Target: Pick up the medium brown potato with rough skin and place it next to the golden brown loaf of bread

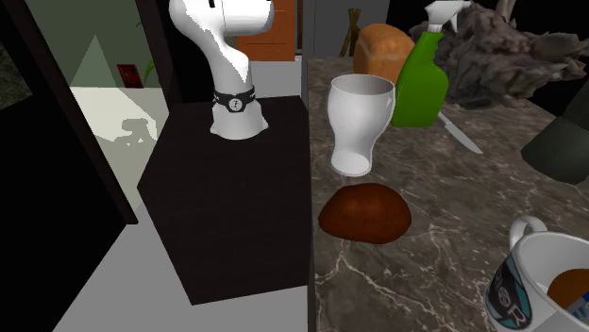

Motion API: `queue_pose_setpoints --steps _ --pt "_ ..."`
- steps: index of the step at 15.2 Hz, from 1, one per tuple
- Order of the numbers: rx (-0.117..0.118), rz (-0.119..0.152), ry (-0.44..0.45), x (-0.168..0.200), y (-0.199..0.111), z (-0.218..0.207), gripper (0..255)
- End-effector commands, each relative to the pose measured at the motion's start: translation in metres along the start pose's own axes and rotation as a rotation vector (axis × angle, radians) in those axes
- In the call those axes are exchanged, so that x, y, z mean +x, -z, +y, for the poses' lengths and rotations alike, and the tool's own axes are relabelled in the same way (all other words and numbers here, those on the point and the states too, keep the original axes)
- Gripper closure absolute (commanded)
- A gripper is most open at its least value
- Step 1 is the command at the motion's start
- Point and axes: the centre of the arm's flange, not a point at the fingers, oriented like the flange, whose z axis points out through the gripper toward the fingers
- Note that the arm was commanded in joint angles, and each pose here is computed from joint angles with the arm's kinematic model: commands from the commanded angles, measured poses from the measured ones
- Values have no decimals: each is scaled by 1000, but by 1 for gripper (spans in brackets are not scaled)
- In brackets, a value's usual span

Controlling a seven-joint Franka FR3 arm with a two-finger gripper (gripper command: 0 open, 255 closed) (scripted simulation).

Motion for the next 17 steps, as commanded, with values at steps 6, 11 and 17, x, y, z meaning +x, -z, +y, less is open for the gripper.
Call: queue_pose_setpoints --steps 6,11,17 --pt "-92 52 218 50 -26 -1 0" --pt "-183 104 436 101 -50 -11 0" --pt "-293 167 698 158 -76 -34 0"
